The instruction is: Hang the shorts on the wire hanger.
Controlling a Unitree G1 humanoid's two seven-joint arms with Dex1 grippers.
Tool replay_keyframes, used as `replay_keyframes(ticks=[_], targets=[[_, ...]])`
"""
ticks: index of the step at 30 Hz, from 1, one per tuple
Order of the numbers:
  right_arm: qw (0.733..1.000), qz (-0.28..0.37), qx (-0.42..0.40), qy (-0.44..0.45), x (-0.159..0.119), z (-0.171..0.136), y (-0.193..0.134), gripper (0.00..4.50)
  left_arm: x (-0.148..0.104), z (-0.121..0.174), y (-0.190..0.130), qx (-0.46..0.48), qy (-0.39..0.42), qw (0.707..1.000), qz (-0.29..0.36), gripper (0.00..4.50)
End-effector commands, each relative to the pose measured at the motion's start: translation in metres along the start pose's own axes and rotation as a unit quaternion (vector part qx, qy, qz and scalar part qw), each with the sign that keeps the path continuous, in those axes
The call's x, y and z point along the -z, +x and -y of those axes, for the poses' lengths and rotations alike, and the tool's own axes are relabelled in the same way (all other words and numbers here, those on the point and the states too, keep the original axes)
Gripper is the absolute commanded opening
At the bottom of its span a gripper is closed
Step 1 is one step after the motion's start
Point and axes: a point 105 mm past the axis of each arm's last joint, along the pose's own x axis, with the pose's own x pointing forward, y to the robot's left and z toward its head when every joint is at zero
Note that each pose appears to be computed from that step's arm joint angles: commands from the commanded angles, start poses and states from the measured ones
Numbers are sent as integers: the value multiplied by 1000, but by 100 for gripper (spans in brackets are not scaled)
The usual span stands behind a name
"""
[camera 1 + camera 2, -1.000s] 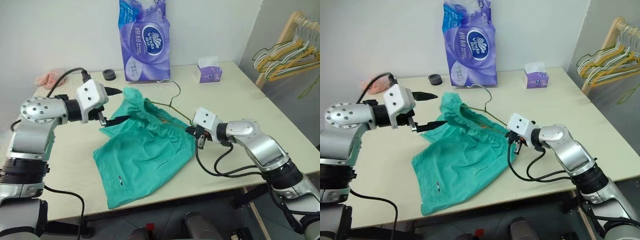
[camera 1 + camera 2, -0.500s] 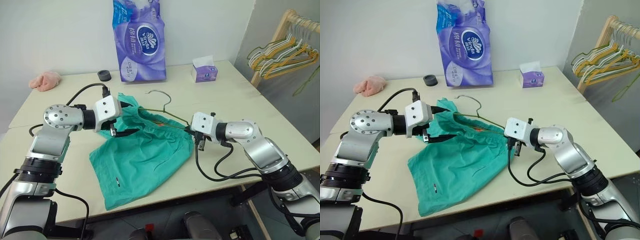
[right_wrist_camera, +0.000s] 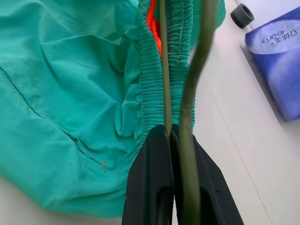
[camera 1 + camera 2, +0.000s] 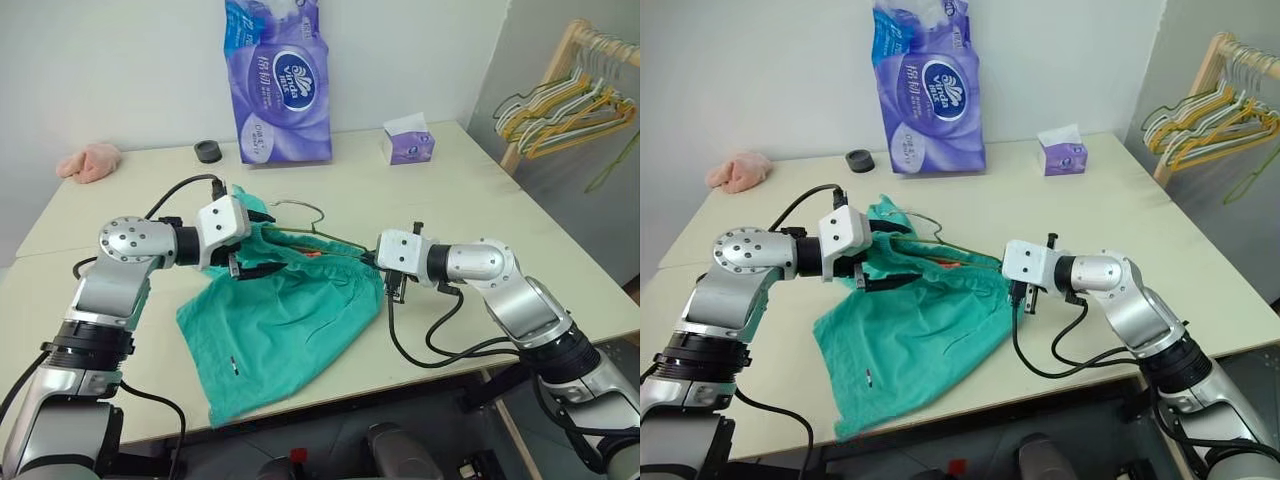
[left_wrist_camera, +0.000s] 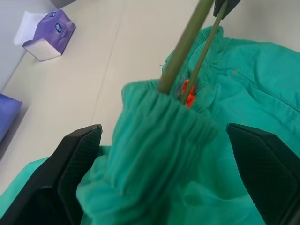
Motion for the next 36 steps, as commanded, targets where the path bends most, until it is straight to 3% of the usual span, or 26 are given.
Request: replay_keyframes(ticks=[1, 5, 7, 22, 28, 35, 36], targets=[[998, 45, 10, -32, -25, 5, -5, 0, -7, 1, 4, 2, 20, 1000, 5, 394], [998, 54, 5, -33, -28, 2, -5, 0, -5, 8, 6, 19, 18, 1000, 0, 271], [998, 57, 6, -34, -29, 3, -5, 0, -3, 9, 5, 23, 16, 1000, -3, 234], [997, 65, -5, -37, -28, 0, -5, 0, 4, 14, -2, 29, 5, 999, -16, 229], [999, 53, -3, -5, -22, 1, -5, 0, -7, 8, -6, -9, -30, 999, 28, 229], [998, 33, 0, 55, -13, 1, -3, 0, -11, 13, -15, -9, -24, 999, 33, 439], [997, 30, 0, 71, -11, 1, -3, 0, -11, 12, -17, -15, -17, 999, 29, 446]])
